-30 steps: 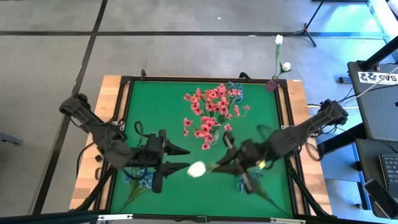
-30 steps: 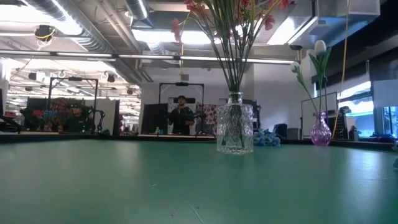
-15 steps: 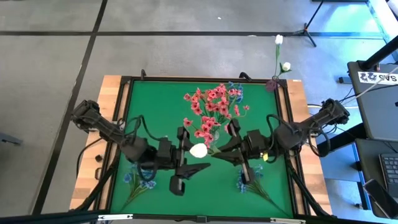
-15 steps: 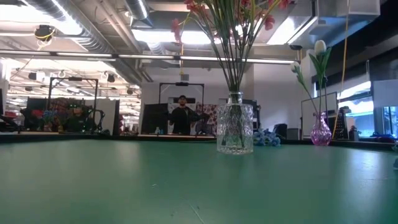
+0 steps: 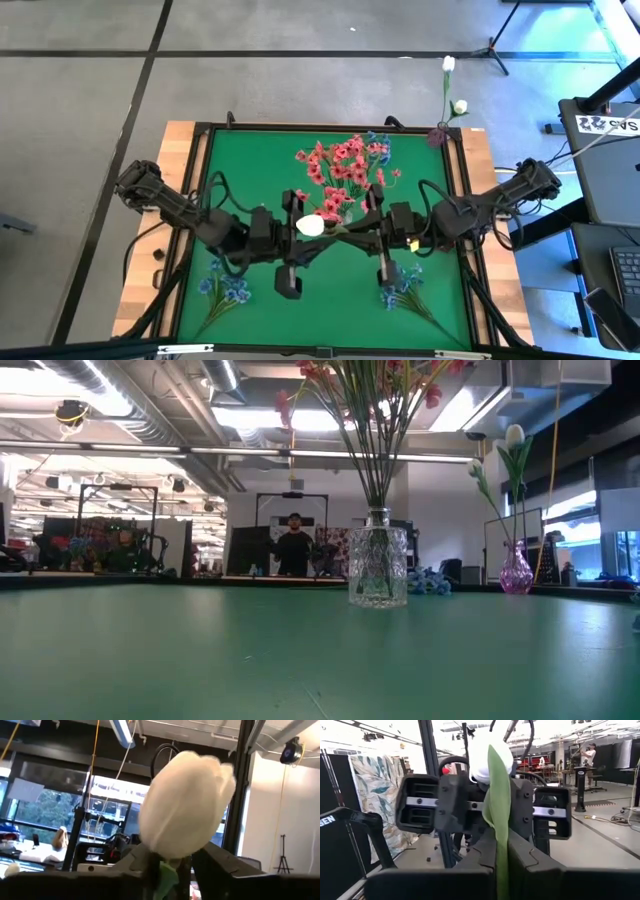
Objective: Sort flowers into vase by color
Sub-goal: Put the white flower into the purple vase
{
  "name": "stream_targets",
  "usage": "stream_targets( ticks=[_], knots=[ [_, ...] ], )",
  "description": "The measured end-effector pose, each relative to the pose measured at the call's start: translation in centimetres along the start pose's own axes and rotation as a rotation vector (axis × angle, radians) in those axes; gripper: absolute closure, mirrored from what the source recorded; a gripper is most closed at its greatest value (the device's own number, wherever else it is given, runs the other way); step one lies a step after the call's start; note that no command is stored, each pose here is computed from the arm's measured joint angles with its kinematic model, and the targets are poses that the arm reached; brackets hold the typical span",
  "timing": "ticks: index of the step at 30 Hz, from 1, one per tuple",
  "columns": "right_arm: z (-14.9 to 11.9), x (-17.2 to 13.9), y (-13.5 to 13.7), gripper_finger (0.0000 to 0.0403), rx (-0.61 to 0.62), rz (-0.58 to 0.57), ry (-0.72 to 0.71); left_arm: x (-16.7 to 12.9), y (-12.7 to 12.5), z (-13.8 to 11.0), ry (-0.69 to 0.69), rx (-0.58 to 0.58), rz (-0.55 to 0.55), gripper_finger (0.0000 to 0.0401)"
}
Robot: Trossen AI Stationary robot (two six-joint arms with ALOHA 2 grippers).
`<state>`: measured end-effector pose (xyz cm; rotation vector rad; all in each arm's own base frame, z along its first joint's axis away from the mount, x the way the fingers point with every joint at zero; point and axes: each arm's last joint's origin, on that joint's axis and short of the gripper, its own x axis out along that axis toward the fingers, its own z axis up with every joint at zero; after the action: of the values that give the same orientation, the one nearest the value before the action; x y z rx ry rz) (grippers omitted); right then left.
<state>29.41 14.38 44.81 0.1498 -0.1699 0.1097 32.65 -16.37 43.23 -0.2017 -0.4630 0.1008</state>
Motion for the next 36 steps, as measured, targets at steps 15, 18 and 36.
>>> stream_targets(
  ticks=[15,18,36],
  knots=[
    [-3.0,-0.8,-0.2,0.0235,0.062,0.019,0.332,-0.2,0.2,-1.6,0.149,-0.072,0.115,0.0397],
    [-3.9,-1.1,-0.3,0.0216,0.066,0.028,0.428,-0.4,0.2,-2.6,0.225,-0.116,0.13,0.0397],
    [-4.5,-1.1,-0.2,0.0263,0.117,0.071,0.492,-0.8,-0.6,-6.1,0.359,-0.141,0.154,0.0398]
  ],
)
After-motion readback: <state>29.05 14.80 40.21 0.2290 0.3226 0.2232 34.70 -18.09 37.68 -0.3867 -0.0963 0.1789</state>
